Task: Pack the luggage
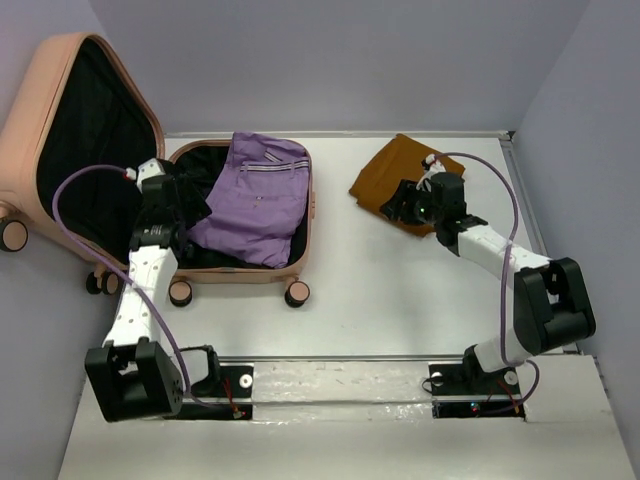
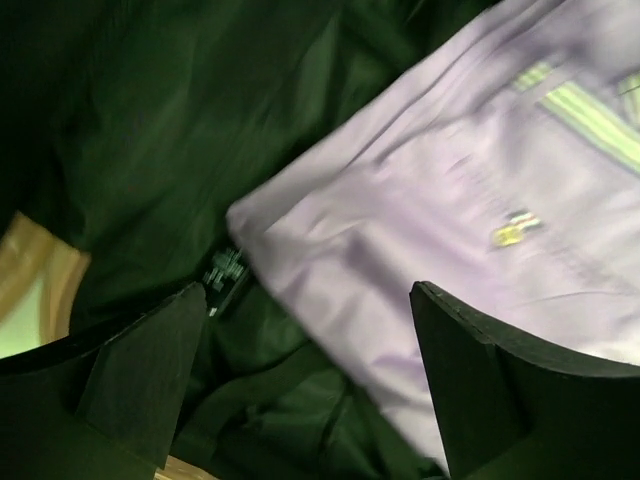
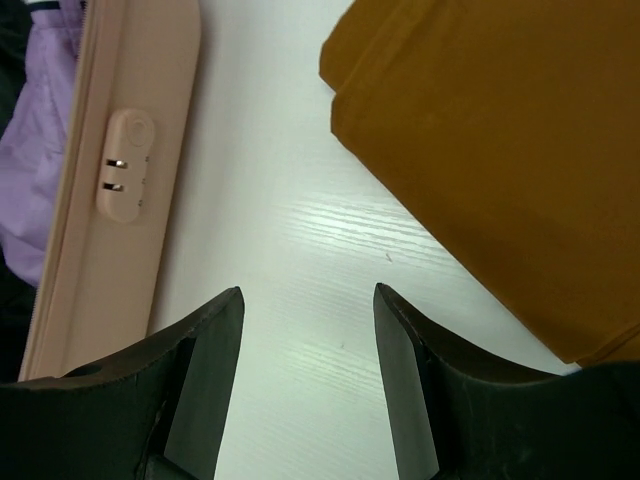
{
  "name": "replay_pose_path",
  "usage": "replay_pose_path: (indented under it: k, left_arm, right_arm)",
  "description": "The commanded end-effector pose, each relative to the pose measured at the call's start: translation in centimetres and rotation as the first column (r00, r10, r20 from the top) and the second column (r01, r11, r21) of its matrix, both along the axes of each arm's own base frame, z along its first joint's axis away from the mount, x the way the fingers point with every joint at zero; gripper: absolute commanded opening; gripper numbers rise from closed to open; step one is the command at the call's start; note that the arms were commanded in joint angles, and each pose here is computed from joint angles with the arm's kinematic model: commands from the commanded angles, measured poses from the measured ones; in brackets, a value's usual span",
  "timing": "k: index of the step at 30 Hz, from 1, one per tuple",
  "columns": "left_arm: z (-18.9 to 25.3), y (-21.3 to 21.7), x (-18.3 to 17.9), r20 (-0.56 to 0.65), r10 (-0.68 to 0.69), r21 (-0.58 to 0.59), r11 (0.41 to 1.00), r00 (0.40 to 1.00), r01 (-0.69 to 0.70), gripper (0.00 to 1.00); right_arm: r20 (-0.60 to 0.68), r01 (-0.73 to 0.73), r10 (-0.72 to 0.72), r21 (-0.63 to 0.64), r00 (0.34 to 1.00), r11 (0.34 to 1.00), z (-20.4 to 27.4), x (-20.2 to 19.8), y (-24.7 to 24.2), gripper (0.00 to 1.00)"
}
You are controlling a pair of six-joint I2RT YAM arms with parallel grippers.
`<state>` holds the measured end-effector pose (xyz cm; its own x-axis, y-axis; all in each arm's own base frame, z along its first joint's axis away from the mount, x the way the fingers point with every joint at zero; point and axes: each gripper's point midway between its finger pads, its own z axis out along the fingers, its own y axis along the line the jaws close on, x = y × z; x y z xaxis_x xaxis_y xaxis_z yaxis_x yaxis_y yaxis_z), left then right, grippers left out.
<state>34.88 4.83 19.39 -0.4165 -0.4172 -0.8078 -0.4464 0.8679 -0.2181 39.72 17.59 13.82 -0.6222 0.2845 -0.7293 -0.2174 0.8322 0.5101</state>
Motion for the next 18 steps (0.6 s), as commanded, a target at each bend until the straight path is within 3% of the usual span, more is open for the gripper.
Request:
replay_pose_path:
  k: [1, 10, 15, 18]
  left_arm:
    - [-6.0, -0.4, -0.7, -0.146, 0.006, -0.125, 0.992, 0.989, -0.024, 0.94]
    - [-8.8, -0.7, 2.8, -0.203, 0.006, -0.192, 0.980, 0.979, -0.046, 0.89]
    - [-11.0, -0.1, 3.8, -0.240, 0.033, -0.175, 0.982, 0.970, -0.077, 0.89]
    - [-11.2, 0.4, 4.3, -0.227, 0.055, -0.161, 0.982, 0.972, -0.094, 0.84]
  right_arm:
    - [0.118, -0.061, 0.054, 0.054, 0.992, 0.997, 3.9, -0.1, 1.1, 0.61]
    - [0.113, -0.105, 0.095, 0.083, 0.989, 0.991, 3.9, -0.9, 1.9, 0.60]
    - [0.113, -0.111, 0.101, 0.087, 0.988, 0.990, 3.9, -0.9, 2.0, 0.60]
    - [0.115, -0.127, 0.116, 0.091, 0.987, 0.988, 4.0, -1.1, 2.5, 0.60]
